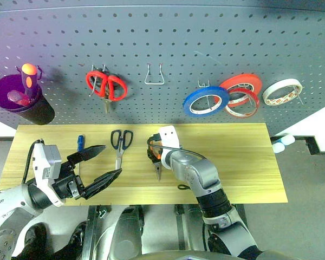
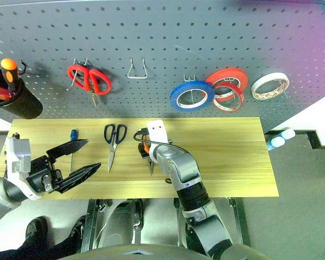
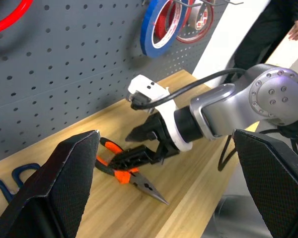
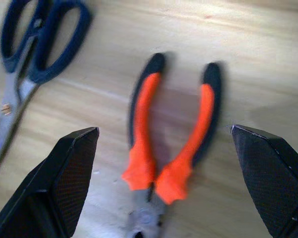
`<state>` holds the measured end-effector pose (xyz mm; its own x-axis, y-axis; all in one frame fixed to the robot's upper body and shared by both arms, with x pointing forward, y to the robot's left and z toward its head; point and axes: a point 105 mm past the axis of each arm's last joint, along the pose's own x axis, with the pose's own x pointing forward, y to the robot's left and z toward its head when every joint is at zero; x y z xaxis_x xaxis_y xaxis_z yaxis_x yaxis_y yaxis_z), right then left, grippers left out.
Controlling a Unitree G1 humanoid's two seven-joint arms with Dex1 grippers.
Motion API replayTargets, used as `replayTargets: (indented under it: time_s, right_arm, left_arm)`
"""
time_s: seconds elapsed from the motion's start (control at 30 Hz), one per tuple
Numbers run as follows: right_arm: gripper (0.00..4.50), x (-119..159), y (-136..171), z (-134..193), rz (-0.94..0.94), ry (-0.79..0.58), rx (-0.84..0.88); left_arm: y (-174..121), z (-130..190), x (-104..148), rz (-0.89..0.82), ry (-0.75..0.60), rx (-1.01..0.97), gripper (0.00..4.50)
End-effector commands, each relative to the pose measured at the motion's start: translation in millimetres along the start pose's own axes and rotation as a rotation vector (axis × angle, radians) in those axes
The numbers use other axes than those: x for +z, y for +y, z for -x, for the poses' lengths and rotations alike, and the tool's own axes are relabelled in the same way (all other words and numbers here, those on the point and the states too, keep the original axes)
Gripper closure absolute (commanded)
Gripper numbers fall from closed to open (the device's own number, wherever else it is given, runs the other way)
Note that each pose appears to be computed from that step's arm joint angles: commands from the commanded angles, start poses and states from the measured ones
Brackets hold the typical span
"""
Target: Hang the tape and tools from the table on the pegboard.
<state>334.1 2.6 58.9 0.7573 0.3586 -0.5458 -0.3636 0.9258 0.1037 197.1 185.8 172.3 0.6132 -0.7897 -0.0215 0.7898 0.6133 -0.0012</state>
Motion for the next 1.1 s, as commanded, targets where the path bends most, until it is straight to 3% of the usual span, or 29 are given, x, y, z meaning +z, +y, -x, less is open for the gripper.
replayTargets:
  time_s: [0.03, 1.1]
  right_arm:
    - [0.03, 15.2, 37.8, 13.2, -0.053, -0.04, 0.095]
    - [0.03, 0.2, 60.3, 2.1, -0.072, 0.036, 0.167]
  left_arm:
    - [-4.3, 2.1, 5.3, -0.022, -0.029, -0.013, 0.0]
    - [-9.5, 0.6, 10.9, -0.037, -0.028, -0.005, 0.0]
